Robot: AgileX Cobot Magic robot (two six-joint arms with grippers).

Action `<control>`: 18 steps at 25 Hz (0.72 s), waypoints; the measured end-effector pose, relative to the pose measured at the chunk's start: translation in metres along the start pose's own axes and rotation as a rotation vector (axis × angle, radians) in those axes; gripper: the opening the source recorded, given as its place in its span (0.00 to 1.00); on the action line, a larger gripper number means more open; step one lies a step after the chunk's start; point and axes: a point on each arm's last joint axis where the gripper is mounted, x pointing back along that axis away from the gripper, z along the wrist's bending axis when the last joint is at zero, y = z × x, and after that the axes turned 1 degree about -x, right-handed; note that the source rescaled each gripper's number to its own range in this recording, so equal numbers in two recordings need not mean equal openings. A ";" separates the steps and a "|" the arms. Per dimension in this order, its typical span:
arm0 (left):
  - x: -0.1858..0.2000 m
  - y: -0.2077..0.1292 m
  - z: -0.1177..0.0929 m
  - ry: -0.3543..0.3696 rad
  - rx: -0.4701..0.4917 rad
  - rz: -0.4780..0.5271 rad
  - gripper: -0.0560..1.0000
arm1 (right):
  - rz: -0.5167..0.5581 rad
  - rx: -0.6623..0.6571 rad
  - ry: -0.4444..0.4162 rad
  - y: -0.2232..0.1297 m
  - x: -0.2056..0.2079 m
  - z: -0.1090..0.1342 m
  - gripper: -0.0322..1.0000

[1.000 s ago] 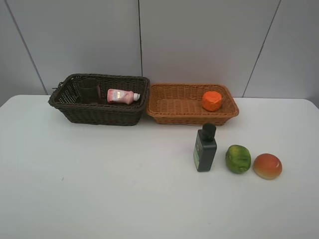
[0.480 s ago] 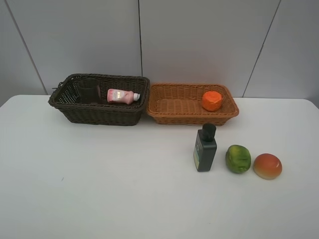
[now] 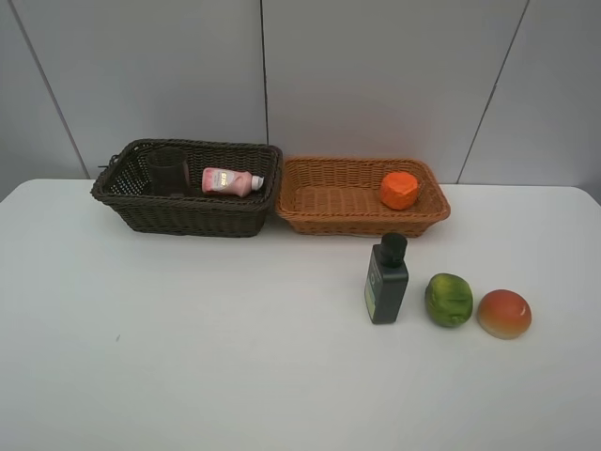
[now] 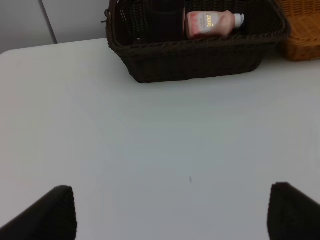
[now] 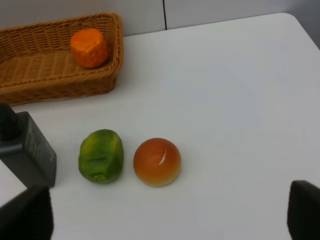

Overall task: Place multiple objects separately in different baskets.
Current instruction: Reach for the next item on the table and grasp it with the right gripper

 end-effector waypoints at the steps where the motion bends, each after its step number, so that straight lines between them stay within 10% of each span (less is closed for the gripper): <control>1: 0.000 0.000 0.000 0.000 0.000 0.000 0.94 | 0.000 0.000 0.000 0.000 0.000 0.000 1.00; 18: 0.000 0.000 0.000 0.000 -0.001 0.000 0.94 | 0.000 0.000 0.000 0.000 0.000 0.000 1.00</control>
